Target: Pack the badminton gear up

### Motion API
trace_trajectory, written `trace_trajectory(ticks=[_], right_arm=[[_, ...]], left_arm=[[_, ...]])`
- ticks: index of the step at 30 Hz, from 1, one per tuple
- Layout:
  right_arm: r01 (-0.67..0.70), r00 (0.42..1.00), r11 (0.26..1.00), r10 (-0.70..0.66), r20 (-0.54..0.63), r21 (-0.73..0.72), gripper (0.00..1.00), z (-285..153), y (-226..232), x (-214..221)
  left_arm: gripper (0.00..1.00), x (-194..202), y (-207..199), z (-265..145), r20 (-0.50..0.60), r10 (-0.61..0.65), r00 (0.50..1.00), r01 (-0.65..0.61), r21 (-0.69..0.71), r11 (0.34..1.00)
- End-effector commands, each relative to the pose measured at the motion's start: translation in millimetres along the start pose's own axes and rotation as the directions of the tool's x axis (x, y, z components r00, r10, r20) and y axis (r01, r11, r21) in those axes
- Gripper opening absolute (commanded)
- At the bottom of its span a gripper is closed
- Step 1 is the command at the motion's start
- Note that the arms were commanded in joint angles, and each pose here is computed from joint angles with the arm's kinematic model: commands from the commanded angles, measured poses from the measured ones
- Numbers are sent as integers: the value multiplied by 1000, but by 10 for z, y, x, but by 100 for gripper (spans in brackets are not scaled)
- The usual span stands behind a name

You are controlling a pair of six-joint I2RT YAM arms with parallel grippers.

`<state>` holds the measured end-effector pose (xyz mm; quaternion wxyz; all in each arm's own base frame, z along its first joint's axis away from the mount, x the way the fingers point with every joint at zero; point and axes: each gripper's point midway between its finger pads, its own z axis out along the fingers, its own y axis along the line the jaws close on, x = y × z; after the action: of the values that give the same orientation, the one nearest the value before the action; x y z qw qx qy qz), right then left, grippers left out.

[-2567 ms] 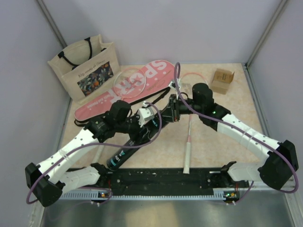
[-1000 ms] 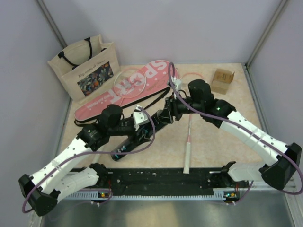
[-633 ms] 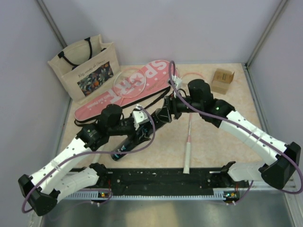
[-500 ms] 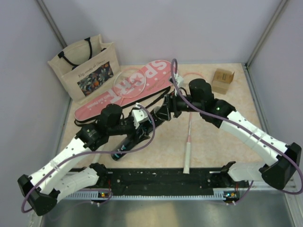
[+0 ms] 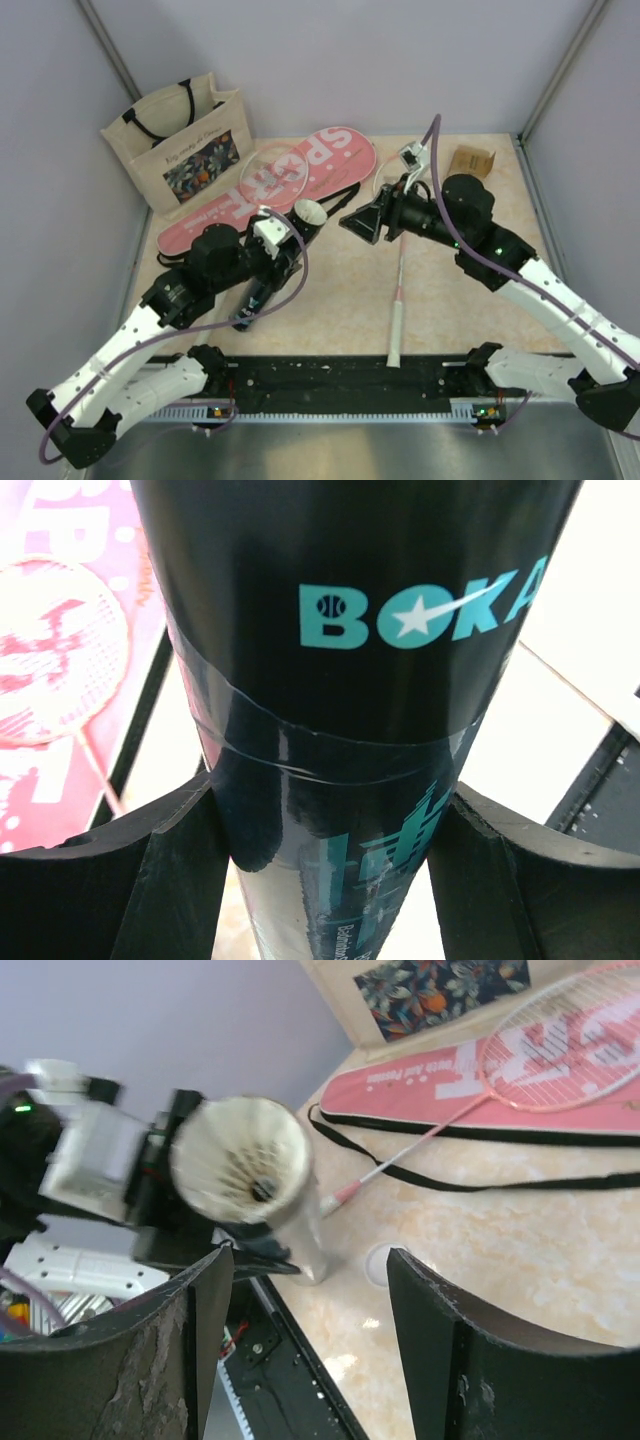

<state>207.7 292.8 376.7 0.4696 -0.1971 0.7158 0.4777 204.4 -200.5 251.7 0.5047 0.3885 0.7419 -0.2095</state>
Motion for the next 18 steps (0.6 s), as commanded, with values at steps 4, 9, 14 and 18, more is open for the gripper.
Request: trace_trajectory(ticks=[4, 9, 14, 18], right_arm=[[-239, 970, 957, 229, 76, 164, 55, 378, -572, 401], [-338, 938, 915, 347, -5, 222, 50, 732, -822, 987], [-284, 930, 911, 338, -146, 300, 49, 1134, -858, 1590], [-237, 909, 909, 332, -252, 343, 45, 1442, -855, 2019]], left_arm=[[33, -610, 482, -504, 242, 31, 970, 42, -292, 955], [32, -684, 615, -855, 333, 67, 941, 74, -394, 916], [32, -673, 589, -1041, 383, 94, 919, 75, -404, 912], [32, -720, 510, -1203, 431, 105, 896, 74, -380, 922]])
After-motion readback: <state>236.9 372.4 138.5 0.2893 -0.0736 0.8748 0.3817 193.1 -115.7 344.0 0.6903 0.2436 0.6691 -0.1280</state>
